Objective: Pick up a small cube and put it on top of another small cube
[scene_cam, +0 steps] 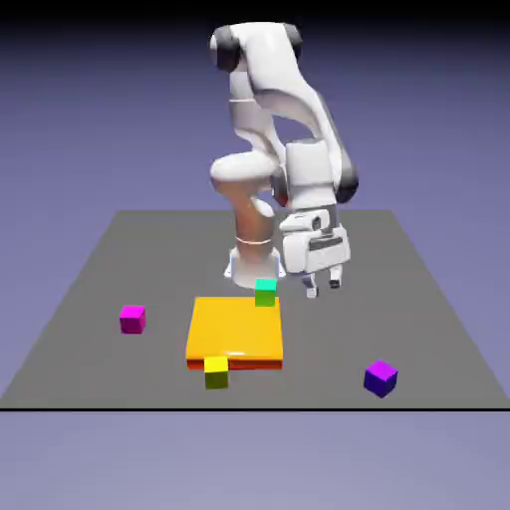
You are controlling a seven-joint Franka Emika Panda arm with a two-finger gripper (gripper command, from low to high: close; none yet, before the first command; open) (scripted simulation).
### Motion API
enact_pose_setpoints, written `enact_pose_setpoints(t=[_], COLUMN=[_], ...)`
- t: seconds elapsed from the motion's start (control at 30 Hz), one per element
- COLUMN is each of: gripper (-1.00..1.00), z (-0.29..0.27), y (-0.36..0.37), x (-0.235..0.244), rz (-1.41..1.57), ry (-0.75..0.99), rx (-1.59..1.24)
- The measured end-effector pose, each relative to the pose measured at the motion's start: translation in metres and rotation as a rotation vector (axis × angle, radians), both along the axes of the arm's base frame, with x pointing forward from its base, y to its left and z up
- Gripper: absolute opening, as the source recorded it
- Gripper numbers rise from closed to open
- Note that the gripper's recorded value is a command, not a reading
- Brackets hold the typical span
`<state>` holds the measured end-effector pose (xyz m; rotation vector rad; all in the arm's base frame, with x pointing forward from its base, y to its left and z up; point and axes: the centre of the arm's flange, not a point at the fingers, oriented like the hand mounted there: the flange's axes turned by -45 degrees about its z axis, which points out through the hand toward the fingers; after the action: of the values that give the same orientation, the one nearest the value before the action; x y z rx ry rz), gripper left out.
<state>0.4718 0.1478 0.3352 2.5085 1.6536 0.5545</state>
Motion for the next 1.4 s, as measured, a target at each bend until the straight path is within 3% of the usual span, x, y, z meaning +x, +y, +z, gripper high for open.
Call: enact_pose_setpoints(t=[0.63, 0.8, 0.83, 0.9, 1.1, 1.23, 1.4], gripper=[0.0, 0.0, -1.0, -1.0, -1.0, -1.0, -1.0], z=[-0.144, -0.204, -0.213, -0.213, -0.144, -0.113, -0.094], y=[0.152, 0.146, 0.144, 0.144, 0.152, 0.003, -0.172], x=[-0.006, 0.0, 0.001, 0.001, -0.007, 0.028, 0.003], rz=[1.079, 1.079, 1.079, 1.079, 1.079, 0.829, 0.53], ry=[0.203, 0.202, 0.203, 0.203, 0.204, 0.255, 0.33], rx=[-0.538, -0.539, -0.538, -0.538, -0.538, -0.524, -0.453])
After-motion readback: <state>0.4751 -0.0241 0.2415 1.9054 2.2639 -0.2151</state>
